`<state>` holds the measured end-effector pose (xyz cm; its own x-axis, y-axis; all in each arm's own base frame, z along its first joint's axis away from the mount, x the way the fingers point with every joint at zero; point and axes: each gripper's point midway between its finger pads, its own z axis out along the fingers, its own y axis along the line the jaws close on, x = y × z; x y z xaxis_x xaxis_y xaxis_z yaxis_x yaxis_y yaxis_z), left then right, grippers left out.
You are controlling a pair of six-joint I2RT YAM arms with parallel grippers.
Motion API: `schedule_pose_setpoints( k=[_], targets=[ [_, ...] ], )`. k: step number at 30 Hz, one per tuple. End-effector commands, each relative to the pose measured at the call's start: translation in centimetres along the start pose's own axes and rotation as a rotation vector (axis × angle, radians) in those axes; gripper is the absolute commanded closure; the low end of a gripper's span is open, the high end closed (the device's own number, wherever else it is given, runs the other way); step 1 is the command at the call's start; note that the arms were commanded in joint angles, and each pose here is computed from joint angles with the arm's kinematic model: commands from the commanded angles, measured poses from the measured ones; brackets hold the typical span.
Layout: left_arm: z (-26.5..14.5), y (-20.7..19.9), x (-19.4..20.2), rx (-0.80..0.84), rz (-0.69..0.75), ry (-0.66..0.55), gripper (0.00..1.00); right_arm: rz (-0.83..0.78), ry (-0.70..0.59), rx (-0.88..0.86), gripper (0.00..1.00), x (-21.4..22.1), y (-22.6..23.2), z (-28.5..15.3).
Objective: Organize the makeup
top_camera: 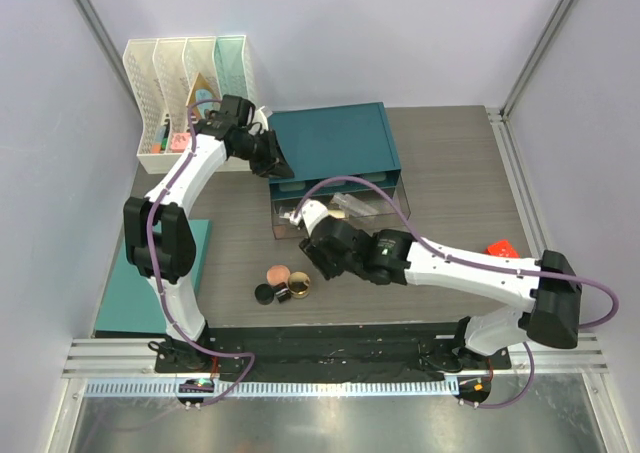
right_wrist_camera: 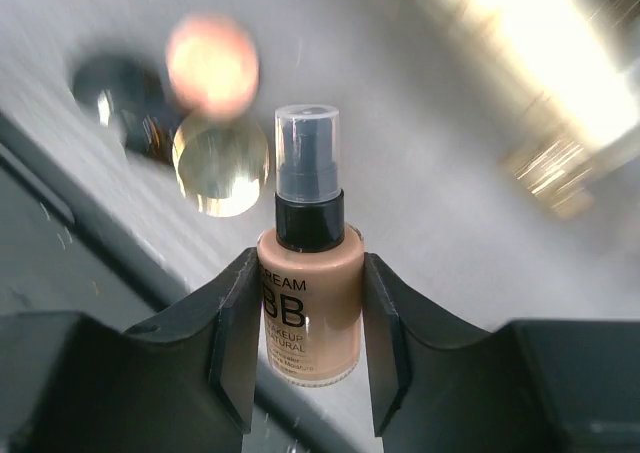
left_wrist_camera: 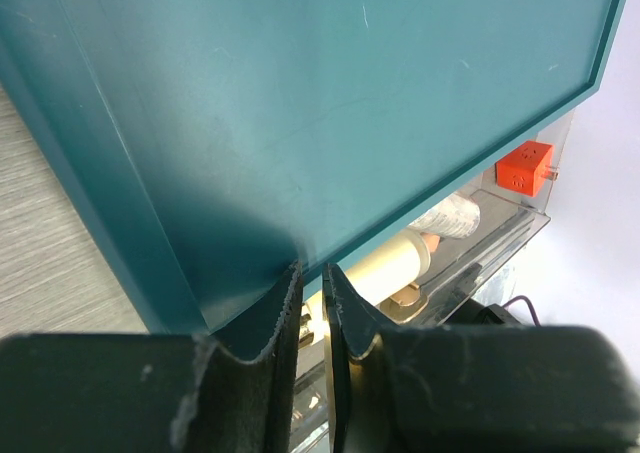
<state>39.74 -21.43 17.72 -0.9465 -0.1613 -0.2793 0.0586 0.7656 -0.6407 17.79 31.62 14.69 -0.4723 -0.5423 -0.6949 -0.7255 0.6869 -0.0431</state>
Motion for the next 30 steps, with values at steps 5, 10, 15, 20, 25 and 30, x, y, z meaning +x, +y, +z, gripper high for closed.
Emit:
schedule_pose_setpoints(
  k=[5, 10, 15, 20, 25, 30],
  targets=[
    [1.8, 5.7, 3.7, -0.205, -0.067, 0.13, 0.83, -0.191, -0.189, 0.308, 0.99, -10.5, -7.3, -2.9],
    [1.8, 5.9, 3.9, -0.215, -0.066, 0.138, 0.83, -0.136, -0.207, 0.354, 0.99, -13.4, -11.7, -2.1],
    [1.8, 6.0, 3.9, -0.219, -0.062, 0.144, 0.82, -0.152, -0.164, 0.36, 0.92, -13.7, -13.4, 0.0],
    [1.7, 5.9, 3.8, -0.224, -0.053, 0.145, 0.81, -0.151, -0.118, 0.297, 0.73, -12.7, -12.3, 2.5],
    [1.7, 5.9, 3.7, -0.223, -0.055, 0.143, 0.81, -0.127, -0.086, 0.261, 0.59, -12.0, -11.6, 3.6],
    [1.7, 5.8, 3.6, -0.218, -0.062, 0.142, 0.8, -0.098, -0.076, 0.305, 0.31, -11.9, -12.3, 3.4]
  ],
)
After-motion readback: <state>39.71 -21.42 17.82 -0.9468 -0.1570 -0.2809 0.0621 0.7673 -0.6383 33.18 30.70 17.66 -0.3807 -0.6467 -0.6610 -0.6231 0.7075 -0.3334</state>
